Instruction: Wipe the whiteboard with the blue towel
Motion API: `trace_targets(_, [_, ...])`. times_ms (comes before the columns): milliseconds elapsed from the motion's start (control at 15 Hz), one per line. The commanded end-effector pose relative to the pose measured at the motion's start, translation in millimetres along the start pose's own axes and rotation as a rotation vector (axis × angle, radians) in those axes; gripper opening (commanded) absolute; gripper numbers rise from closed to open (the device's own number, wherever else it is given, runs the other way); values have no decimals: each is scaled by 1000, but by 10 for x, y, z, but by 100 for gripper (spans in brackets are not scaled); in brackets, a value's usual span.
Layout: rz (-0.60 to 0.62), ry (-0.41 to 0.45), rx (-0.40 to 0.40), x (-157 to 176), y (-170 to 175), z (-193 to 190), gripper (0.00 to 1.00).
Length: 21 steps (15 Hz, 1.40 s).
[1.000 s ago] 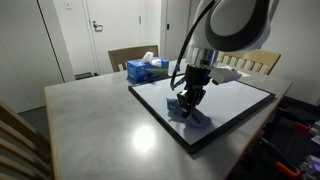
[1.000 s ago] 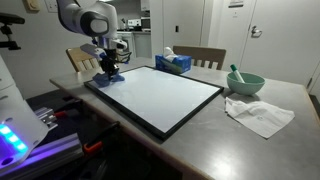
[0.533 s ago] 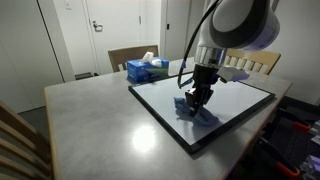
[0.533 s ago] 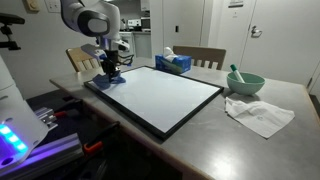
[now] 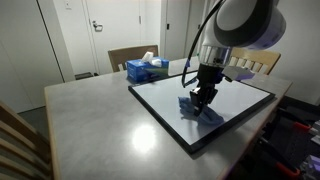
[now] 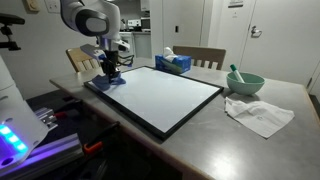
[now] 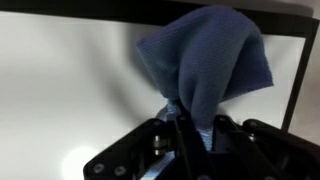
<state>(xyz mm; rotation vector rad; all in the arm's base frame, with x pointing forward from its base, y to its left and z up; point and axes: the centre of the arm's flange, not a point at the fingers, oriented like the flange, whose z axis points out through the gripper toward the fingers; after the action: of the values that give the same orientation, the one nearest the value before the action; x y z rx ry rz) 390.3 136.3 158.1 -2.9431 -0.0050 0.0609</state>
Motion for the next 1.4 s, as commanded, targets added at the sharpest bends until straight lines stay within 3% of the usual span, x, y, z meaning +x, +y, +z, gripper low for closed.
trace_targets(0, [-12,-35,-16,22,33,111,4])
trace_targets(733, [-1,-83,-94,-256,761,227,4])
trace_targets(1067, [80,-81,-72,-398,1212,215,4])
trace_targets(1267, [100,-43,-61,-379,1141,78,4])
trace_targets(1333, [88,-23,-54,-303,917,12,4])
